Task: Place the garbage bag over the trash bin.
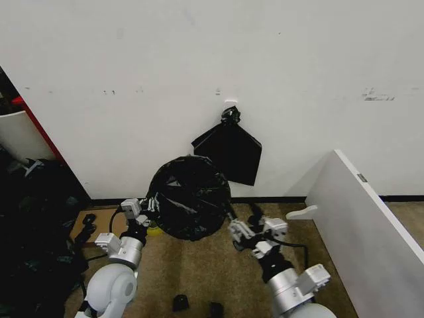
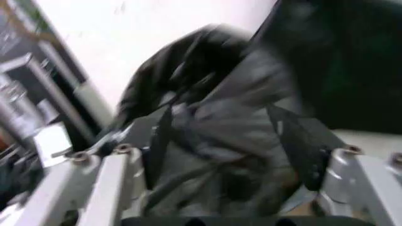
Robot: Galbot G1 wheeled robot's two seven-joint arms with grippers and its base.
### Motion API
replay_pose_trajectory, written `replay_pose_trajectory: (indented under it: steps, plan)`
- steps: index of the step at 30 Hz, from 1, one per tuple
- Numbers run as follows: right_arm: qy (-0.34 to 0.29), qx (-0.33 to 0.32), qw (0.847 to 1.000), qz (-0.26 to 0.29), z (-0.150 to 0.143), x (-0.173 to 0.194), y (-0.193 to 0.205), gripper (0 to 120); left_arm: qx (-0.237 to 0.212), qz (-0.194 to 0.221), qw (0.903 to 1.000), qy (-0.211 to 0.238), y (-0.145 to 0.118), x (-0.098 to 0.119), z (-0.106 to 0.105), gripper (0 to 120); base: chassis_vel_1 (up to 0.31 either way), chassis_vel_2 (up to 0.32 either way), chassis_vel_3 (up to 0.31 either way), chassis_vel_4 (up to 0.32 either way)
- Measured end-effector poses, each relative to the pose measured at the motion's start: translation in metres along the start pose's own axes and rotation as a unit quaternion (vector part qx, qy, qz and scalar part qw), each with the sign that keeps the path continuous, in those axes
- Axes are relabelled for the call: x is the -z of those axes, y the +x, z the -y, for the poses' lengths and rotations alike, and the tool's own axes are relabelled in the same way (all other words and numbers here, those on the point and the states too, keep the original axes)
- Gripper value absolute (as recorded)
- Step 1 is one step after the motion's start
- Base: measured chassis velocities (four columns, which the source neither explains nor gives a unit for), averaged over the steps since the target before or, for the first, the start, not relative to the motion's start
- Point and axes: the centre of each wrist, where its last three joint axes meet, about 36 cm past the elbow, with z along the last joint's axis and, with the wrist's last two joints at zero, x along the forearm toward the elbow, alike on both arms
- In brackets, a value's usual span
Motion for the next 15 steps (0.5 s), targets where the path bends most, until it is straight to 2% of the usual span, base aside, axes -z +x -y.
replay_pose_trajectory:
  steps: [2,8,10,15]
  plan:
    - [-0.001,0.007,1.0,-0.015,-0.004,0.001,-0.003,51,-0.003,0.003,1.0,-0.009,0.001,-0.005,-0.001,4,0.0,0.0,0.0,0.0]
    - [0.026,0.008,0.996,-0.08,-0.014,-0.014,-0.027,23,-0.031,-0.002,0.9987,-0.039,0.011,-0.038,-0.002,4,0.0,0.0,0.0,0.0]
    - [0.029,0.006,0.996,-0.084,-0.015,-0.015,-0.029,22,-0.033,-0.003,0.9986,-0.04,0.011,-0.04,-0.002,4,0.0,0.0,0.0,0.0]
    - [0.098,-0.039,0.987,-0.122,-0.009,-0.036,-0.056,0,-0.048,-0.005,0.9979,-0.044,0.009,-0.053,0.001,4,0.0,0.0,0.0,0.0]
